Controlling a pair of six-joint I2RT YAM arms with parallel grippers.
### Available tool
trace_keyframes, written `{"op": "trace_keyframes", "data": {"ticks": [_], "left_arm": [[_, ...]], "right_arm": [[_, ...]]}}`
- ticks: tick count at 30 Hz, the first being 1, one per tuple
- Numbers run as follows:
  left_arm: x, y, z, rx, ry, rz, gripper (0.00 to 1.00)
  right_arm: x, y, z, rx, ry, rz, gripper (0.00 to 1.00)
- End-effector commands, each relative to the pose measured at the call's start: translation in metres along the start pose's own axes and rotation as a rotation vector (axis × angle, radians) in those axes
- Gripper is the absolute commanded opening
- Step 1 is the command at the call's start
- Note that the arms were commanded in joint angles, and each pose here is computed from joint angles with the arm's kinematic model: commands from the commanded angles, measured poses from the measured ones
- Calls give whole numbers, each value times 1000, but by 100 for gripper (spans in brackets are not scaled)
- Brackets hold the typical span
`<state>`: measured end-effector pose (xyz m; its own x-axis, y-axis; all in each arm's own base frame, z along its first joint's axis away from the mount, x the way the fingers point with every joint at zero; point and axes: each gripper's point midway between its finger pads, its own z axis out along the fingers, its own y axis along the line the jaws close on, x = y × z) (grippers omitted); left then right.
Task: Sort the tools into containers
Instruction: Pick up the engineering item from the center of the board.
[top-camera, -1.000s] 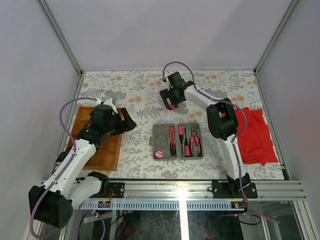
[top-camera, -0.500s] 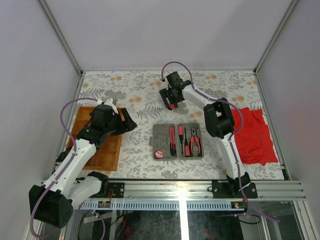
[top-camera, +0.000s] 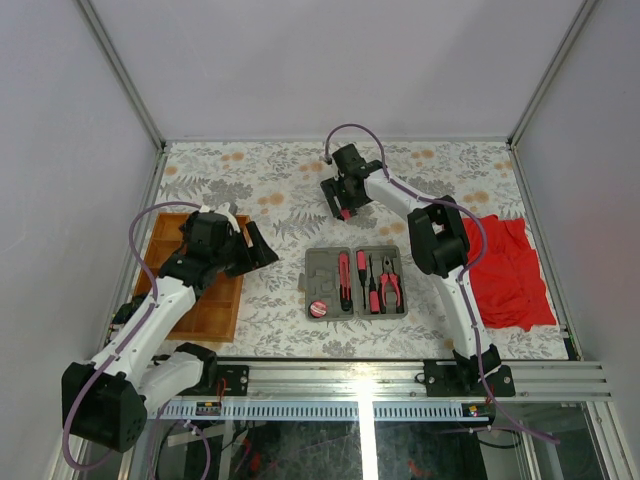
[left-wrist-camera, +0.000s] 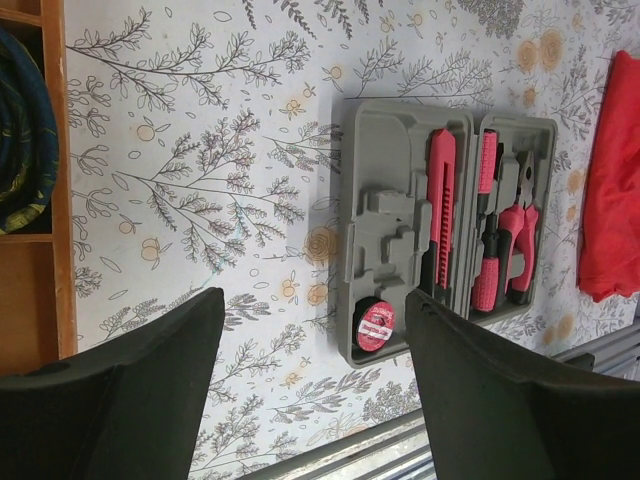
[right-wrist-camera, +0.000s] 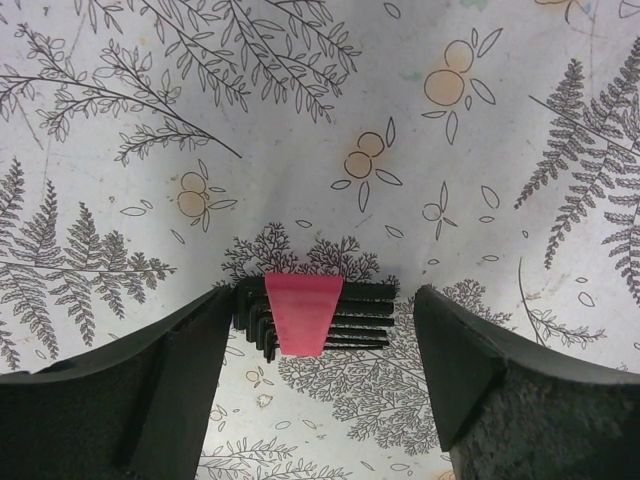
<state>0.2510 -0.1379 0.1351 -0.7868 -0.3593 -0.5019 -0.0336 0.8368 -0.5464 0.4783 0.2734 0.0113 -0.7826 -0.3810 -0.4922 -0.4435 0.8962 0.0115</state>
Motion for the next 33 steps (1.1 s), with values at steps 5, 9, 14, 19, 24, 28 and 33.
{"op": "trace_keyframes", "data": {"ticks": [5,9,14,19,24,28,33], "left_arm": [[-6,-8,4,48,-22,-10,70],[-4,-10,5,62,-18,-21,69],[5,-13,12,93,-2,-63,69],[16,-26,26,144,-1,-51,68],[32,-37,48,182,37,-23,61],[39,-35,66,157,59,-23,57],[43,-28,82,121,84,-11,51]], "right_arm": [[27,3,-8,-14,99,58,69],[26,6,-8,-30,84,60,60],[15,-3,-27,21,9,77,57],[1,-11,-62,60,-116,110,56],[-6,-11,-97,56,-198,134,55],[-5,-9,-116,35,-230,150,55],[2,-4,-133,6,-254,176,55]]}}
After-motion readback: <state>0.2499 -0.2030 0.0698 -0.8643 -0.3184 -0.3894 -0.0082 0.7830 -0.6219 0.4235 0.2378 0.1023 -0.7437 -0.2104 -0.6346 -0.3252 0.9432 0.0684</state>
